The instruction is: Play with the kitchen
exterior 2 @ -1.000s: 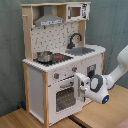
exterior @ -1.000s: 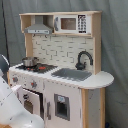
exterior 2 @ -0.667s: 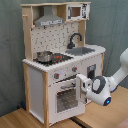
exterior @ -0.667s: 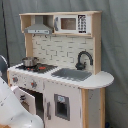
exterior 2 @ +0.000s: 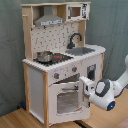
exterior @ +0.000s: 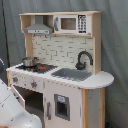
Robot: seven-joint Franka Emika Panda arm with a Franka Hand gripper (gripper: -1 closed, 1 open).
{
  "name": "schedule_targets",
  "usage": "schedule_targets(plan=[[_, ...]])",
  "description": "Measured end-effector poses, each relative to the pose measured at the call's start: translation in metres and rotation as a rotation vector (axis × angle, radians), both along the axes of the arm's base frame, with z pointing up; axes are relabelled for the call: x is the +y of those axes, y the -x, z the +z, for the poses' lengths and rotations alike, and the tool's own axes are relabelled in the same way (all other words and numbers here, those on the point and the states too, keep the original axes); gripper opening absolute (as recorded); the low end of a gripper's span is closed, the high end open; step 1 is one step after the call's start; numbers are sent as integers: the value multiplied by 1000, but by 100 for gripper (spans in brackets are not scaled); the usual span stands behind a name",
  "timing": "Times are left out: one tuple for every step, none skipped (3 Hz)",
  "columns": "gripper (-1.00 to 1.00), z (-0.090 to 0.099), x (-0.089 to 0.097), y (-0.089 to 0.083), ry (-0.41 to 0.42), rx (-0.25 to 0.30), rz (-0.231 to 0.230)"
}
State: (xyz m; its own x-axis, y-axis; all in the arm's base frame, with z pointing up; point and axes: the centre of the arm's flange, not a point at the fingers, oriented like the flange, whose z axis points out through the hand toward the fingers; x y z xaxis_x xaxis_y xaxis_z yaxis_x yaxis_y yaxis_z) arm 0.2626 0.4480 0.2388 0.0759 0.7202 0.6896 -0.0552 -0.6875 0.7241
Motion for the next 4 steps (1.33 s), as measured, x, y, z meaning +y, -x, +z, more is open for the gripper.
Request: schedule_targets(plan=[[-100, 0, 4, 16, -18, -5, -47], [-100, 0, 6, 32, -30, -9, -95], [-100, -4, 5, 51, -42, 1, -148], [-100, -14, 4, 70, -52, 19, -198]])
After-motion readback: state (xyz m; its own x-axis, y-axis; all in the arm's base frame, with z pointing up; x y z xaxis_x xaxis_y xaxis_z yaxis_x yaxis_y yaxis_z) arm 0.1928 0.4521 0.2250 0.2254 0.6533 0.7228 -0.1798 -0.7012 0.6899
